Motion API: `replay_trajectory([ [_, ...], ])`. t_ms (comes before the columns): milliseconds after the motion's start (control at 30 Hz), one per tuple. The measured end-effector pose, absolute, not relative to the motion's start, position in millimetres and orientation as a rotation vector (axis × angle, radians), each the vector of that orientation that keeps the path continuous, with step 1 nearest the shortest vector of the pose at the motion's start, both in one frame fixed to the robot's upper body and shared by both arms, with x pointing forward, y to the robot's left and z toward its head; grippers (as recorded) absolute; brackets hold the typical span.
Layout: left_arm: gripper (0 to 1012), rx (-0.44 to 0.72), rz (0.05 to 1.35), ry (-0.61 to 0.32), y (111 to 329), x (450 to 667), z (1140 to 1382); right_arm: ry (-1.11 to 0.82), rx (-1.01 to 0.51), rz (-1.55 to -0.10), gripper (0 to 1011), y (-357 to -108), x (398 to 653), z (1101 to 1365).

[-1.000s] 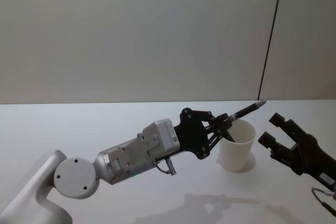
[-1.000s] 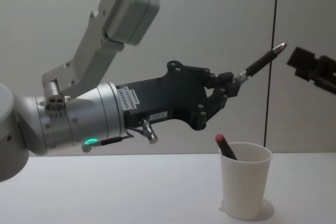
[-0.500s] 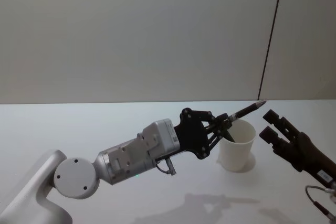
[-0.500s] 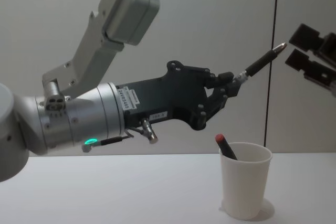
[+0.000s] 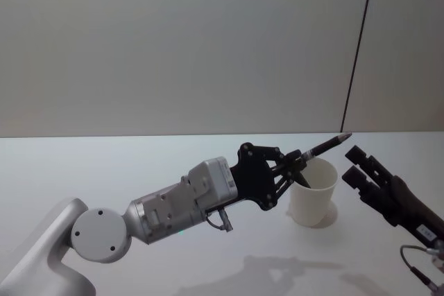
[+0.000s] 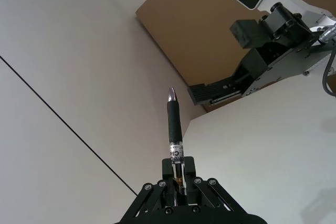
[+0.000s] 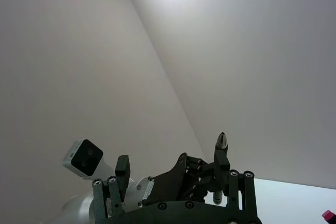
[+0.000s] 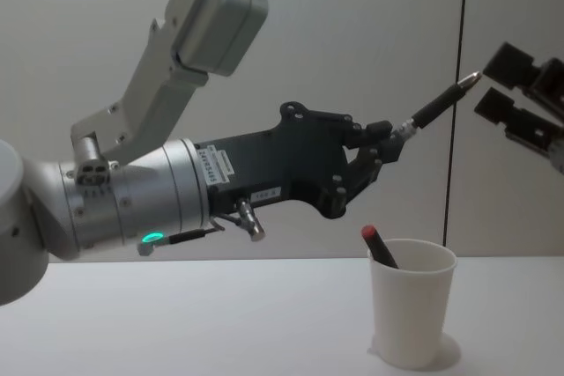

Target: Place the pen into the pen holder.

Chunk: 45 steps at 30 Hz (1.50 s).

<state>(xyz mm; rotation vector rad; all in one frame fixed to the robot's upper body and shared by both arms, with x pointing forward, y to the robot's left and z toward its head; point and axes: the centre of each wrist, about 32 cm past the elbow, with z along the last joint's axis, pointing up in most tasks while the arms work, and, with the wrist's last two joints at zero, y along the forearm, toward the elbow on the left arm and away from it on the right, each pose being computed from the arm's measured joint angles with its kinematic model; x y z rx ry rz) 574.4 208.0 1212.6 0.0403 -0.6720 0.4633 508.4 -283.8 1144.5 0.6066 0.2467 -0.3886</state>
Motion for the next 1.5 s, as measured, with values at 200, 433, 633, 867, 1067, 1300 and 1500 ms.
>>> replay_trajectory([
  [200,127,0.040,0.463,-0.672,208.0,574.4,1212.6,0.247,0.604,-0.398,1001,-284.3,508.7,1142.2],
  [433,127,0.040,0.463,-0.672,208.0,574.4,1212.6,0.247,0.605,-0.412,1001,-284.8,509.7,1140.7],
  [633,127,0.040,0.463,-0.672,207.9,574.4,1212.6,0.246,0.610,-0.426,1001,-284.9,511.3,1140.0],
  [867,127,0.040,0.463,-0.672,208.0,574.4,1212.6,0.244,0.617,-0.440,1001,-284.0,514.6,1140.3],
  [1067,127,0.040,0.463,-0.672,208.0,574.4,1212.6,0.240,0.624,-0.448,1001,-280.9,518.7,1141.6],
  [1300,127,0.040,0.463,-0.672,208.0,574.4,1212.6,0.236,0.628,-0.455,1001,-276.2,523.8,1143.3],
  [1500,127,0.040,0.463,-0.672,208.0,574.4,1212.6,0.229,0.621,-0.461,1001,-269.7,529.1,1145.3],
])
